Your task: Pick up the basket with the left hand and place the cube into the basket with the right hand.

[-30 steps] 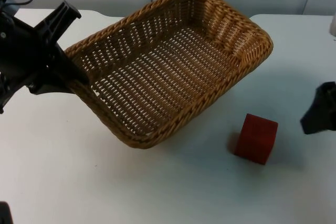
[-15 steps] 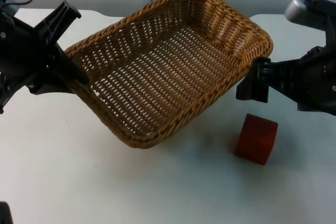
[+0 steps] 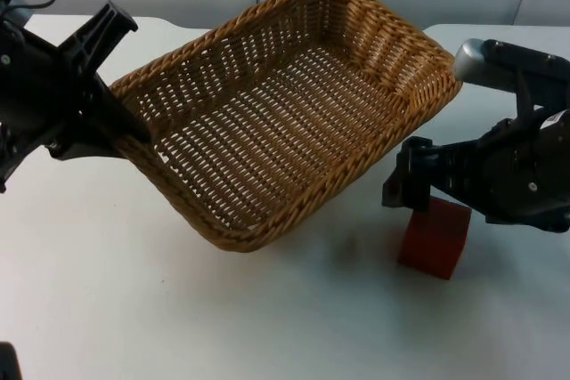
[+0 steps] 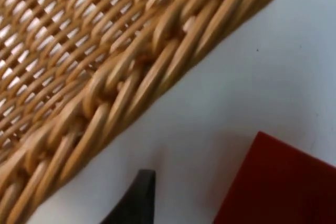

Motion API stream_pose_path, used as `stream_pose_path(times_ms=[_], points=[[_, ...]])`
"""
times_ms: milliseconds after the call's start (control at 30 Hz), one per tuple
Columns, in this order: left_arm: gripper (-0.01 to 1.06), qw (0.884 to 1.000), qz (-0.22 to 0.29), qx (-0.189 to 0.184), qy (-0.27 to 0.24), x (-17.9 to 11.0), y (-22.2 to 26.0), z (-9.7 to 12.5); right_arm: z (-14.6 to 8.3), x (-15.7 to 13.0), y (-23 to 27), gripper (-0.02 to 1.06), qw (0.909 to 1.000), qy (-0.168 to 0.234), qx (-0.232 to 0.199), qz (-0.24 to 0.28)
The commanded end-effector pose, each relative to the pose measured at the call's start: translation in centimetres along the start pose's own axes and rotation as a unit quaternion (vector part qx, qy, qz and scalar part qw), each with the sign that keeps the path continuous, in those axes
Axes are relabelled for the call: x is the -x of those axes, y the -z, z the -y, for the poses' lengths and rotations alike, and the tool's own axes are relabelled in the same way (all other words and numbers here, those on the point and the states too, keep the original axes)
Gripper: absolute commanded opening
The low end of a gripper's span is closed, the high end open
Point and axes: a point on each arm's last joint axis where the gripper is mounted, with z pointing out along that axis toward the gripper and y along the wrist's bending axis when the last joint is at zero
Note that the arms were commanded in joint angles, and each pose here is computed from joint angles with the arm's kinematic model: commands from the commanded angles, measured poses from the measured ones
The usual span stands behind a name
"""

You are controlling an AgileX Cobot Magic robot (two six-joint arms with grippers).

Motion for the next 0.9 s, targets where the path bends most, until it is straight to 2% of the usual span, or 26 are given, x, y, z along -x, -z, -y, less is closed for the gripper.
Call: stream_pose_path(times_ms=[0, 233, 333, 400, 433, 467, 500, 533, 567, 700, 800, 833, 867], points=[[0.00, 1.000, -0.002, -0.014, 0.006, -0.2, 0.4, 0.5, -0.1, 0.1, -0.4, 1.05, 1.0000, 0.005, -0.003, 0.007], [0.00, 1.000, -0.001, -0.013, 0.006, -0.2, 0.4, 0.5, 0.3, -0.9, -2.0, 1.05, 0.9997, 0.008, -0.020, -0.010], [0.00, 1.000, -0.001, -0.013, 0.006, -0.2, 0.4, 0.5, 0.5, -1.1, -2.4, 1.00, 0.9996, 0.010, -0.024, -0.013], [0.00, 1.000, -0.001, -0.013, 0.006, -0.2, 0.4, 0.5, 0.6, -1.2, -2.7, 0.80, 0.9995, 0.010, -0.029, -0.013], [0.00, 1.000, 0.000, -0.013, 0.006, -0.1, 0.4, 0.5, 0.7, -1.2, -2.8, 0.62, 0.9994, 0.011, -0.032, -0.009], [0.00, 1.000, 0.000, -0.013, 0.006, -0.1, 0.4, 0.5, 0.7, -1.2, -2.8, 0.62, 0.9994, 0.011, -0.032, -0.009], [0.00, 1.000, 0.000, -0.013, 0.006, -0.1, 0.4, 0.5, 0.7, -1.1, -2.8, 0.42, 0.9994, 0.011, -0.033, -0.004], [0.00, 1.000, 0.000, -0.013, 0.006, -0.1, 0.4, 0.5, 0.8, -0.9, -2.8, 0.12, 0.9993, 0.006, -0.036, 0.010], [0.00, 1.000, 0.000, -0.013, 0.006, -0.1, 0.4, 0.5, 0.7, -0.5, -2.6, 0.00, 0.9990, -0.006, -0.037, 0.025], [0.00, 1.000, 0.000, -0.013, 0.006, -0.1, 0.4, 0.5, 0.7, 0.9, -1.5, 0.00, 0.9955, -0.012, -0.045, 0.082], [0.00, 1.000, 0.000, -0.013, 0.006, -0.1, 0.4, 0.5, 1.6, 2.8, 0.7, 0.00, 0.9829, -0.011, -0.086, 0.162], [0.00, 1.000, 0.000, -0.013, 0.006, -0.1, 0.4, 0.5, 1.6, 2.8, 0.7, 0.00, 0.9829, -0.011, -0.086, 0.162], [0.00, 1.000, 0.000, -0.013, 0.006, -0.1, 0.4, 0.5, 2.2, 3.4, 1.7, 0.00, 0.9740, -0.012, -0.121, 0.191]])
